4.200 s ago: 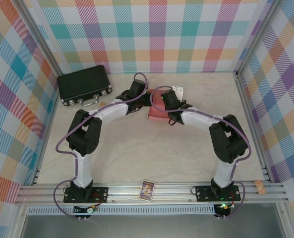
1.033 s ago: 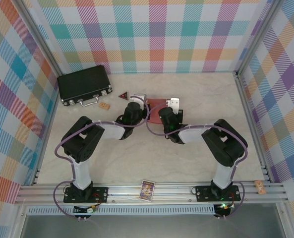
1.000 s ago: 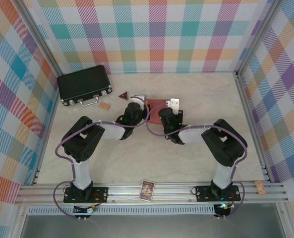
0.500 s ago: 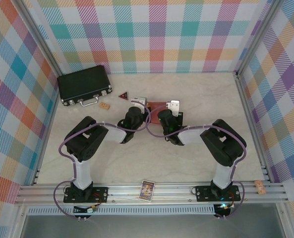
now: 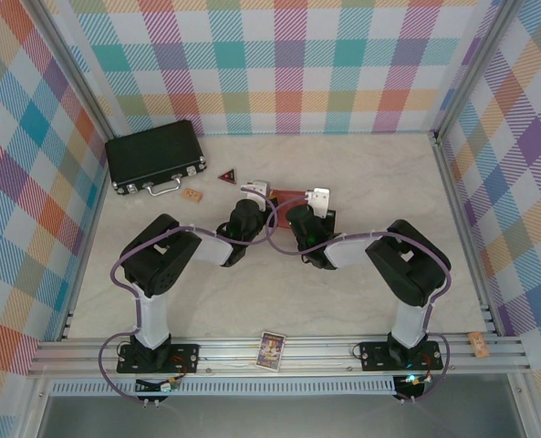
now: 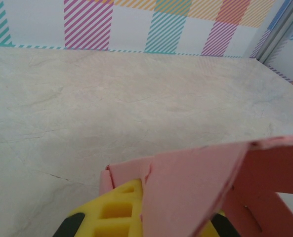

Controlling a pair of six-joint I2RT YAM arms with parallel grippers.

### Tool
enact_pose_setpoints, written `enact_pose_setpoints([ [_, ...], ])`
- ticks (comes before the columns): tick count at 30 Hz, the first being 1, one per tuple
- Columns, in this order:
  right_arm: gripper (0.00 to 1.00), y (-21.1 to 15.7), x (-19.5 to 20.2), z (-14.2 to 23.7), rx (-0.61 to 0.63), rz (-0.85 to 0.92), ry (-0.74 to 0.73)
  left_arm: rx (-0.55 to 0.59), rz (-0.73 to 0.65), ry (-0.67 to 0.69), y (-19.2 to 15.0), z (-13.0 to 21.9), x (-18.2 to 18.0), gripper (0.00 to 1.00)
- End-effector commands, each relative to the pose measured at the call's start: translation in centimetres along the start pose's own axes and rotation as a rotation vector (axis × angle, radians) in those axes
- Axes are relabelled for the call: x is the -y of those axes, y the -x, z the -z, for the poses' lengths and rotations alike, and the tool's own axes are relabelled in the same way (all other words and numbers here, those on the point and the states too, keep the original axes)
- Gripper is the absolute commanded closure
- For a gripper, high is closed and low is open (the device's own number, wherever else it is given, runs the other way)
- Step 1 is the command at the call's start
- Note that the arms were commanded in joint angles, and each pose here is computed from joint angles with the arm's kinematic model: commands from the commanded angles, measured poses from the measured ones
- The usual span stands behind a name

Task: Fold the paper box

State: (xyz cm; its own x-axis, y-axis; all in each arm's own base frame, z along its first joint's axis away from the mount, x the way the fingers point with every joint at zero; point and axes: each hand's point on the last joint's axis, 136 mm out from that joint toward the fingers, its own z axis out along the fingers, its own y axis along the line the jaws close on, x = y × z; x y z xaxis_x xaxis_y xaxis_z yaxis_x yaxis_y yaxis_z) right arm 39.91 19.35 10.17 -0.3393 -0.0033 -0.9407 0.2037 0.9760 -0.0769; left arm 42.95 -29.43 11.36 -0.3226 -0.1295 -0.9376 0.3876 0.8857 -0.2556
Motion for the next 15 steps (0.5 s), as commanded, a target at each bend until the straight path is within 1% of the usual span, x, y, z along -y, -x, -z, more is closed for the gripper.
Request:
enact_pose_setpoints([
  [1, 0.98, -2.6, -2.8, 0.8, -0.082, 0.059, 0.106, -0.068, -0.019, -0.177, -2.5, 0.8, 4.8, 0.96],
  [3, 0.99, -2.6, -2.8, 0.8, -0.086, 0.061, 0.105, -0.066, -0.017, -0.186, -2.0, 0.8, 5.1, 0.96],
  [5, 0.99, -2.7, -2.7, 0.8, -0.089, 0.062, 0.1, -0.068, -0.013, -0.19, -1.8, 0.9, 5.2, 0.92],
  [7, 0.99, -2.9, -2.6, 0.8, -0.094, 0.059, 0.097, -0.07, -0.016, -0.195, -1.7, 1.0, 5.4, 0.91],
  [15, 0.99, -3.5, -2.2, 1.1, -0.108, 0.069, 0.088, -0.1, -0.045, -0.203, -3.3, 1.5, 5.0, 0.9],
])
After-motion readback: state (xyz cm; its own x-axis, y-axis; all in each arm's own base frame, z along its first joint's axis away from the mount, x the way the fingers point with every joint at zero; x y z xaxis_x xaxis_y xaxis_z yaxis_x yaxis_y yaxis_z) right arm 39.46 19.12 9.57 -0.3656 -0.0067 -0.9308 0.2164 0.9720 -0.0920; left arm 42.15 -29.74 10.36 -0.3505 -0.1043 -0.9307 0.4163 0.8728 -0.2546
